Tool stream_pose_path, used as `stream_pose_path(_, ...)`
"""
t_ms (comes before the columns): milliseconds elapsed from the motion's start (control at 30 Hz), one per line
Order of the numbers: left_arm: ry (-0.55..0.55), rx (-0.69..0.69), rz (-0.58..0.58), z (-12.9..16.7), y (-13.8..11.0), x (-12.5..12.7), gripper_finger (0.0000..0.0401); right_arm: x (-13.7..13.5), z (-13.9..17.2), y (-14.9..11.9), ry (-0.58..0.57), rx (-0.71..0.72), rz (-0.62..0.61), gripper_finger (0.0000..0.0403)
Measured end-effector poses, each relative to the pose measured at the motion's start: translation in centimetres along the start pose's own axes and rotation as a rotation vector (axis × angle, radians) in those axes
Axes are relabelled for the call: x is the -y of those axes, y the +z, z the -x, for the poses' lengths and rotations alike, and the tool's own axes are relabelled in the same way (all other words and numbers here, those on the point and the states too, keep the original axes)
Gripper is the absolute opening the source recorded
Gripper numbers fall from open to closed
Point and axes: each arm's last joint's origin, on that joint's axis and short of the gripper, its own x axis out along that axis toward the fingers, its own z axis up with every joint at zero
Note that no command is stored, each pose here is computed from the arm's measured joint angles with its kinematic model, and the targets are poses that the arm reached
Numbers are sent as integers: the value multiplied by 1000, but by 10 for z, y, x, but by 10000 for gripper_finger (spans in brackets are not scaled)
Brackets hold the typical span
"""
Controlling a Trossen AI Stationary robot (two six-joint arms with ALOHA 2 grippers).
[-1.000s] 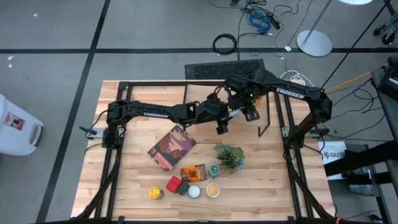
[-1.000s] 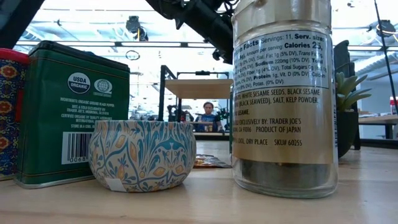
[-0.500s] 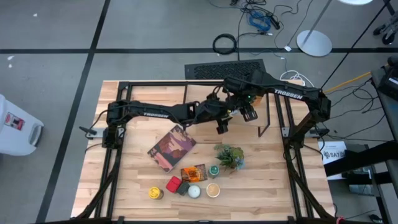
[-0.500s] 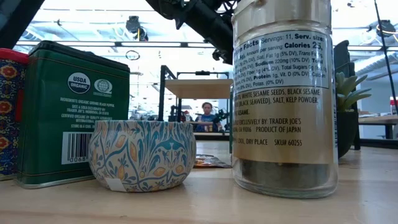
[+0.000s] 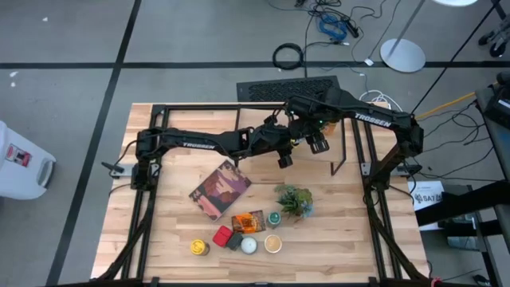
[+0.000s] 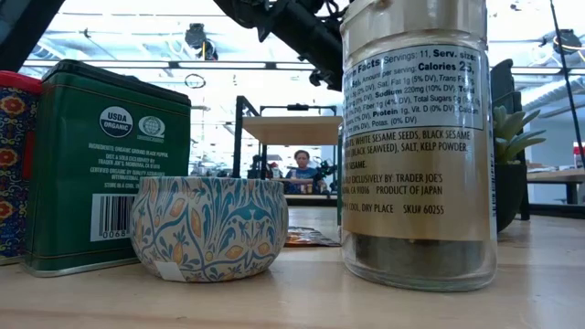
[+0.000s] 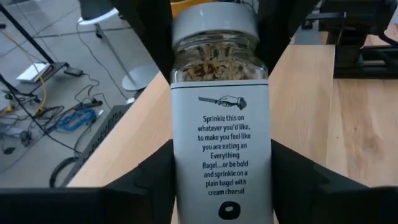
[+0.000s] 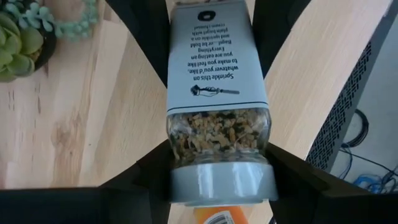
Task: Shelf spices
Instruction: Put the white seasoning bottle on the shelf
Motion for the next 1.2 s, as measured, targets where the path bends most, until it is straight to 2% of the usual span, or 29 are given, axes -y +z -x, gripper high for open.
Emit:
stream_pose_path(233, -5, 7, -25, 0, 1, 0, 198, -1, 1, 0, 11, 0, -28, 193)
stream_pose_path(600, -22, 4, -63, -2, -1, 2, 198, -2, 6, 1, 40, 63, -77, 228)
stream_pose_path(1033, -18, 6, -52, -1, 0, 2, 198, -10, 36, -17, -15, 139, -153, 230)
stream_pose_path(1200, -18, 5, -48, -1, 0, 2, 198, -14, 53, -27, -55, 211, -203, 230)
